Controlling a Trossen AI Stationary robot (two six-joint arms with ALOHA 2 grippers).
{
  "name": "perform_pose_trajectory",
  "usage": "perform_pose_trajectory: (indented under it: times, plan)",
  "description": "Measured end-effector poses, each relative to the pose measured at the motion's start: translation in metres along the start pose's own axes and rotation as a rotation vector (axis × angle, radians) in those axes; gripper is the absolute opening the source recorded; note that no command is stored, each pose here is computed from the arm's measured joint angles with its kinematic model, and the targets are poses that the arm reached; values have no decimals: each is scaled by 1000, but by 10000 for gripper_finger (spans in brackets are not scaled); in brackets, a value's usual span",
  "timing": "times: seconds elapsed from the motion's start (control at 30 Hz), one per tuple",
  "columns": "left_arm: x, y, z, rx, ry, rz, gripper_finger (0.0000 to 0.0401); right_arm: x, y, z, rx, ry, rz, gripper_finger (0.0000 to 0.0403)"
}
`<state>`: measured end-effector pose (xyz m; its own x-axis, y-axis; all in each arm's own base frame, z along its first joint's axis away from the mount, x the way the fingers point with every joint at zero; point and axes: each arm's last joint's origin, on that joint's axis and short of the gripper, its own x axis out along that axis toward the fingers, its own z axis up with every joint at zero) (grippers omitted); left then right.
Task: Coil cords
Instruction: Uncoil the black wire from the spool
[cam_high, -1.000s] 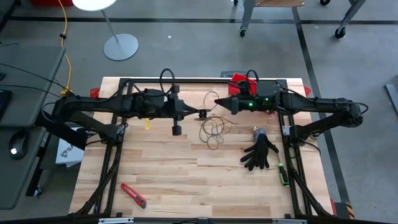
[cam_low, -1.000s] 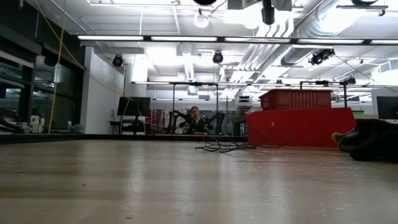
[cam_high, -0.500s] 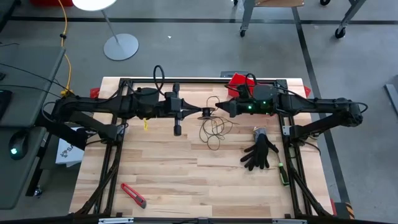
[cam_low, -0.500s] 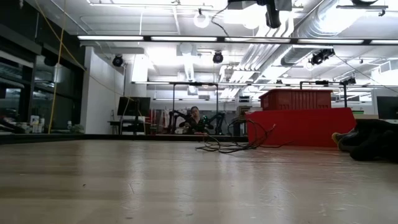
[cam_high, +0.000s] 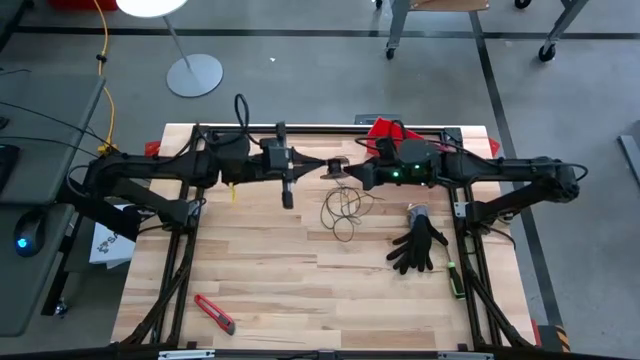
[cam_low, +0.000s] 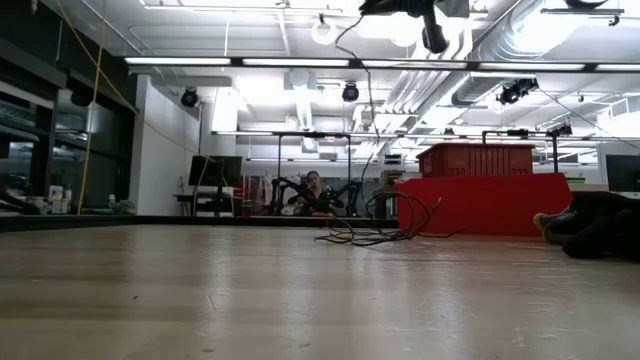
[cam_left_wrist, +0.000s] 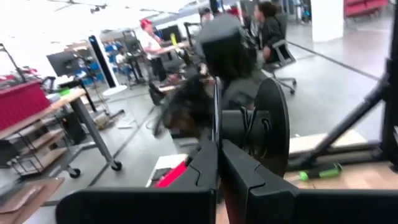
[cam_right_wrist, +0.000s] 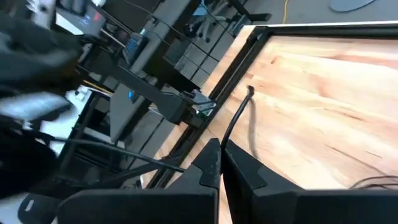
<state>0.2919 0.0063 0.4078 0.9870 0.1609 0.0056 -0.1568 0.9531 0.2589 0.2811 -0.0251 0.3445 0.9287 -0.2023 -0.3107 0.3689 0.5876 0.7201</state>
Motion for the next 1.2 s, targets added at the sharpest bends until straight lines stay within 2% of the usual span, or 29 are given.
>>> perform_pose_trajectory:
  times: [0.13,0.3,0.57,0.67,0.87,0.97,1.2]
  plan:
    - [1,6,5,-67,-64,16,0,17,0,-3,0,-5,25,0]
    - [1,12,9,-102,-111,49,0,38,2,-8,6,1,116,0]
    - [1,19,10,-175,-136,97,0,41,3,-6,-5,-36,136,8]
    - [-1,20,11,-156,-142,103,0,41,3,-8,-60,0,143,36]
    - [-14,31,17,-124,-139,131,0,36,3,-17,-172,56,97,133]
    - [-24,38,19,-120,-122,149,0,30,2,-18,-268,61,57,170]
    - [-52,51,23,-113,-56,203,0,6,8,-5,-462,-32,43,182]
